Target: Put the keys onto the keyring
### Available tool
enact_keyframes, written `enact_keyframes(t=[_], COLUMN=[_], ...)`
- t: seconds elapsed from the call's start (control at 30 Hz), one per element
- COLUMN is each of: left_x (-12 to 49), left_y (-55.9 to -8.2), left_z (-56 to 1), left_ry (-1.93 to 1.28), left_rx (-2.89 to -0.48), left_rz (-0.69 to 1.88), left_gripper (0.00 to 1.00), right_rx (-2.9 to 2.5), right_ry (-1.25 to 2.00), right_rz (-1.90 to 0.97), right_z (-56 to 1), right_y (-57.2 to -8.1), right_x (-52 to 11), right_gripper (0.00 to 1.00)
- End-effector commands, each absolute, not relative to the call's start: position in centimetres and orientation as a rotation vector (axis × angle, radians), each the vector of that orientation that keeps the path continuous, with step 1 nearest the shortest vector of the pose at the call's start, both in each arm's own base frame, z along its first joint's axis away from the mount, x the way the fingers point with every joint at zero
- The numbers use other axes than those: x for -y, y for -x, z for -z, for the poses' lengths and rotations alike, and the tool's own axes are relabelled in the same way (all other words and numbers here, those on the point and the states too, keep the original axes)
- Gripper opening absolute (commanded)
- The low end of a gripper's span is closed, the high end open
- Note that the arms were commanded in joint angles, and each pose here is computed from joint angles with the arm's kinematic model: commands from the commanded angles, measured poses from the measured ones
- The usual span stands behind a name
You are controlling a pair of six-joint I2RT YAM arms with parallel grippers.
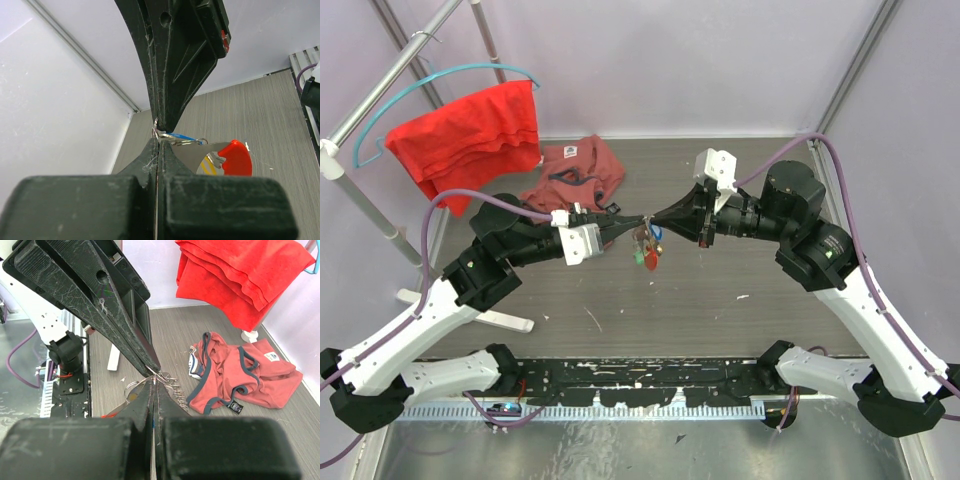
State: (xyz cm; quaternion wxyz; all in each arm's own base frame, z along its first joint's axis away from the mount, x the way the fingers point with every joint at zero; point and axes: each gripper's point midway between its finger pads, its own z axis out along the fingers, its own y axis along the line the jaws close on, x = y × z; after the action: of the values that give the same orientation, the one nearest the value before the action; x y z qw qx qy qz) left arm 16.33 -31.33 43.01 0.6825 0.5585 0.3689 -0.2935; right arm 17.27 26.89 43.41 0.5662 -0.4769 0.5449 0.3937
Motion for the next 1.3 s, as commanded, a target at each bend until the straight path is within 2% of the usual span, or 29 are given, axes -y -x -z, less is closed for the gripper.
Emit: enact_keyframes(t=[0.0,0.93,1.27], left_x=[31.2,31.0,30.8], left_y=[-15.9,-15.4,-15.2], left_z=[-45.1,-45.4,-45.8], left_ry=[-1.222,-1.199,-1.182], left_rx=[-0.758,-0.728,-0.716], left_rz=[0.652,0.670,0.678], left_gripper=[0.00,0.00,0.00], right_rx=[-1.210,-1.263,-1.253], right_ry=[1.070,0.998,0.990], right_rz=[-0.900,-0.900,-0.880], right_z=[-45.7,-45.1,-45.4], right_y=[-17.2,-18.3,-18.3], right_x=[-26.4,-26.5,-26.1], right_gripper=[0.01,0.01,0.19])
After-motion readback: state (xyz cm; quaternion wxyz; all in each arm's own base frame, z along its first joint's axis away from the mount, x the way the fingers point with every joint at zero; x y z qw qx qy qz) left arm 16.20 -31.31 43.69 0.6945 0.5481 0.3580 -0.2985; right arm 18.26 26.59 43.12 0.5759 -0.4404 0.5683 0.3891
